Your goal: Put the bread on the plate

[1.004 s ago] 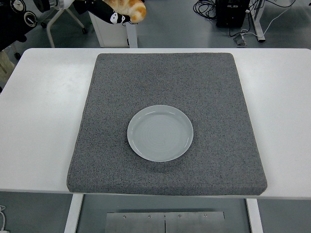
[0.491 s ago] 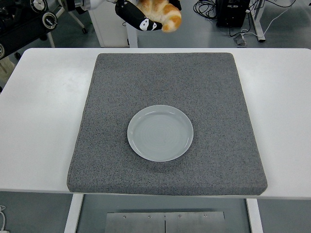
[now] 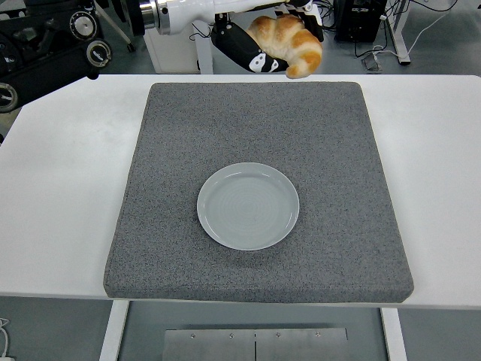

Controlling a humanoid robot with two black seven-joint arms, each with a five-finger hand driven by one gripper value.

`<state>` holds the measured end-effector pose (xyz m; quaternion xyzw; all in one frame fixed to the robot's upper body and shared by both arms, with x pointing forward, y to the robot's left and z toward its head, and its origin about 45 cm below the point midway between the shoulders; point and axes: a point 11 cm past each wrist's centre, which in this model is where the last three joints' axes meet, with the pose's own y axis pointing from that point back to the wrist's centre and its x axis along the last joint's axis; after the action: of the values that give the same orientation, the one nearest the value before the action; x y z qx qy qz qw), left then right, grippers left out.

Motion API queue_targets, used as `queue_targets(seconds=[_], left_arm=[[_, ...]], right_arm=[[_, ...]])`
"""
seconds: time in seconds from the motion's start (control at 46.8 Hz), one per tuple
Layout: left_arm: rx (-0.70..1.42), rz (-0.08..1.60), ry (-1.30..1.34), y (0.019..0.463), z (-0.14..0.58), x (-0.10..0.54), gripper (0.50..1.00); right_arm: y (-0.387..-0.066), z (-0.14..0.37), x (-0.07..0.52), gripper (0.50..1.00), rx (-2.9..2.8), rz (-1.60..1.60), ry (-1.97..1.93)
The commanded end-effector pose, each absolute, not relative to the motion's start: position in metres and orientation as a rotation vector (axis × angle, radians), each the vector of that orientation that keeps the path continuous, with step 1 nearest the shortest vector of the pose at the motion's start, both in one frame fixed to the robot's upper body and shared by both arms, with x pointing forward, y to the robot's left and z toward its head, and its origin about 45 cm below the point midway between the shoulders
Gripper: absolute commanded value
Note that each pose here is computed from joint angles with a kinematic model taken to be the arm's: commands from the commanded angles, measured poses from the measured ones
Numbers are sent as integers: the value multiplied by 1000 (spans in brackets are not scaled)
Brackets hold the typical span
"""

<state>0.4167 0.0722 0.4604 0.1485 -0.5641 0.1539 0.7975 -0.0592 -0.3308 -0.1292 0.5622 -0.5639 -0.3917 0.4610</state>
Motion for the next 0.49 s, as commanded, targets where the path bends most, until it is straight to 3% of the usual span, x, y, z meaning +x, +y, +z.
queue_targets(seconds=[0.0,0.256,0.47], left_arm=[[302,310,-1213,60,456,412,500],[296,234,-1249,34,437,401,500],[399,176,-1266,42,399,402,500]], right_arm=[[-331,-129,-59,1000,1383,-963,-1388],[-331,-129,-59,1000,1383,-963,-1388],[-331,-129,-59,1000,1383,-963,-1388]])
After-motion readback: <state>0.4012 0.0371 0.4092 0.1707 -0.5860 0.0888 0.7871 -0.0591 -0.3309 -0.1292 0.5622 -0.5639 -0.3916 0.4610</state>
